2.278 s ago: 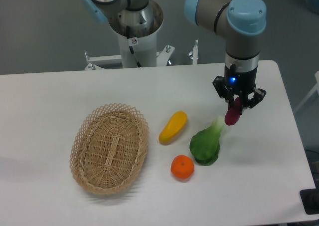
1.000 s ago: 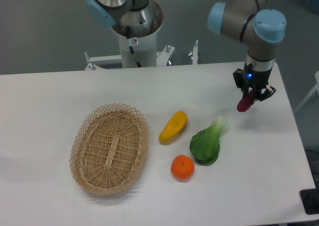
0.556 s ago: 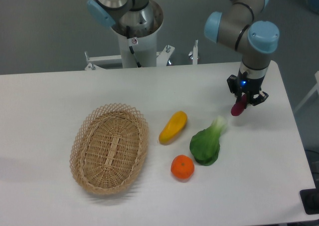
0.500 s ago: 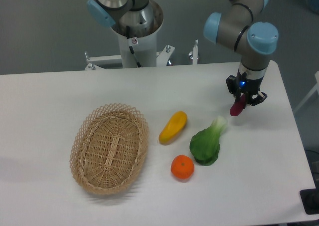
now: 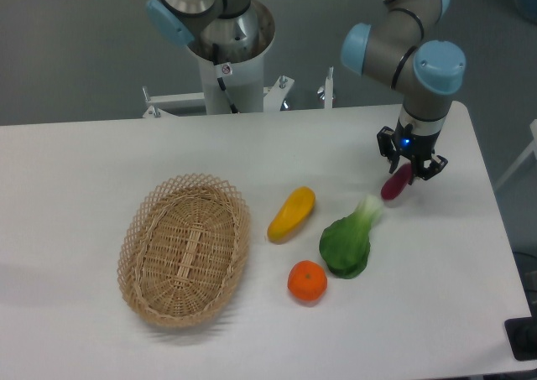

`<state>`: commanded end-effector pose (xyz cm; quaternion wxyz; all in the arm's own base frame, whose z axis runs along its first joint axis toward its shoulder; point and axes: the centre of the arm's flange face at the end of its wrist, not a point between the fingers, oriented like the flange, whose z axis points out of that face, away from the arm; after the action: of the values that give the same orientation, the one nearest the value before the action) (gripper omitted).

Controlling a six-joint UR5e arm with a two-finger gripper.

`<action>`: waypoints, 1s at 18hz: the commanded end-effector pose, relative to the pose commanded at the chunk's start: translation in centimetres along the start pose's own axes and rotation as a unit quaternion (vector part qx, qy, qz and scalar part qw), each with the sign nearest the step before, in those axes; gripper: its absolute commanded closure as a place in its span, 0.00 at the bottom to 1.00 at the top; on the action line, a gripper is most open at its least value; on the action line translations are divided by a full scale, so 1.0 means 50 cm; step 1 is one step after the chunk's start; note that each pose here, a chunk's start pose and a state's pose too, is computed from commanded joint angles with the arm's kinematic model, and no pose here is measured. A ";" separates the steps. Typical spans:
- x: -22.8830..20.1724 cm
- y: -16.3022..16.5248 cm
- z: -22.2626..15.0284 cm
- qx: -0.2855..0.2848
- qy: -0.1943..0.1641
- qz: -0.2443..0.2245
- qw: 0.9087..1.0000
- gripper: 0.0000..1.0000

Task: Place the sweet potato on the table

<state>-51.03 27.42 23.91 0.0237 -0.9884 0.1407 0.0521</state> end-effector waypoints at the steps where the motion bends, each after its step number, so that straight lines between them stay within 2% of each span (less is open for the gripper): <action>1: -0.002 0.000 -0.004 0.000 -0.002 -0.008 1.000 0.00; 4: -0.010 -0.003 -0.022 0.001 -0.012 -0.013 1.000 0.00; 10: -0.043 -0.035 -0.115 0.004 -0.061 -0.023 0.998 0.00; 15: -0.094 -0.072 -0.242 0.008 -0.119 -0.007 0.993 0.00; 18: -0.113 -0.062 -0.314 0.005 -0.111 -0.010 0.994 0.00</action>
<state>-54.04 30.97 40.24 0.0448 -0.9778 0.1273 0.1604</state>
